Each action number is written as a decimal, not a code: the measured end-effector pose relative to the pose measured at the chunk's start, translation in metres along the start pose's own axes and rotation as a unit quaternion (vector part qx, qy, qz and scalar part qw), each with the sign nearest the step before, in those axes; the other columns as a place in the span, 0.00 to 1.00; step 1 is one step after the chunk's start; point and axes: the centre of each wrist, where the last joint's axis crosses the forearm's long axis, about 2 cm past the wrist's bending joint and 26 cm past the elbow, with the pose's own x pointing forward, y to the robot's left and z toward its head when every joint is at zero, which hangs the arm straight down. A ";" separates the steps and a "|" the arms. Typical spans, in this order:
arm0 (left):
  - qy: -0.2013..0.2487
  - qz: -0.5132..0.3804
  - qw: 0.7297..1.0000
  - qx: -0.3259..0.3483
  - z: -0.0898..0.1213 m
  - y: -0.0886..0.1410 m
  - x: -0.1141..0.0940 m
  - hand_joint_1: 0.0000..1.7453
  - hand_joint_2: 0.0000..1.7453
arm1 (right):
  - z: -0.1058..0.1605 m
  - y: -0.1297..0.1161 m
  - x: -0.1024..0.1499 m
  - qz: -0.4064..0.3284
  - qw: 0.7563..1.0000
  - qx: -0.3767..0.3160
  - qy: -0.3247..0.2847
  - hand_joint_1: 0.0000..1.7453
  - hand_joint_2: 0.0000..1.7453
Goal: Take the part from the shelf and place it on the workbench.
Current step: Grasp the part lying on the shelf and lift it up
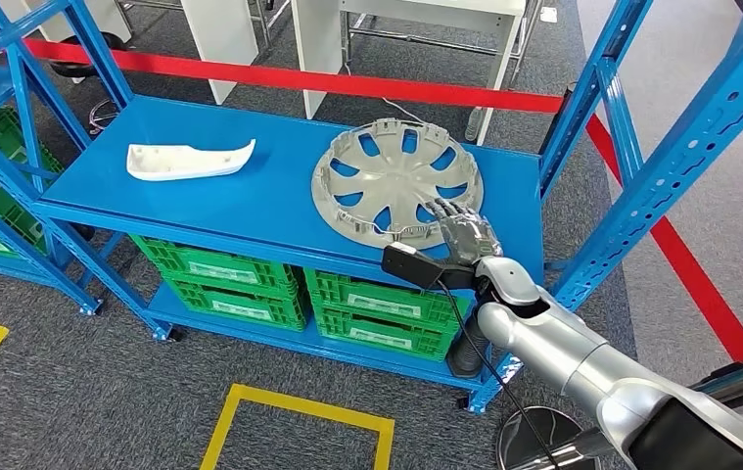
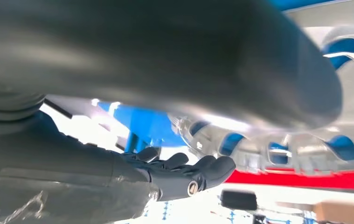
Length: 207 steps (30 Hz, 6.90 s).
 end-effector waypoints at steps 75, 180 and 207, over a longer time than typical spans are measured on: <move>0.001 -0.006 0.999 0.045 0.000 0.018 0.004 0.00 0.00 | 0.009 0.028 -0.074 -0.095 0.988 -0.033 0.115 0.00 0.00; 0.013 -0.062 0.995 0.077 0.002 0.049 0.007 0.00 0.00 | -0.027 0.021 0.027 -0.113 0.992 0.055 -0.003 1.00 1.00; -0.027 -0.058 0.997 0.053 0.002 0.040 0.008 0.00 0.00 | -0.016 0.015 0.037 -0.189 0.979 -0.026 -0.077 1.00 1.00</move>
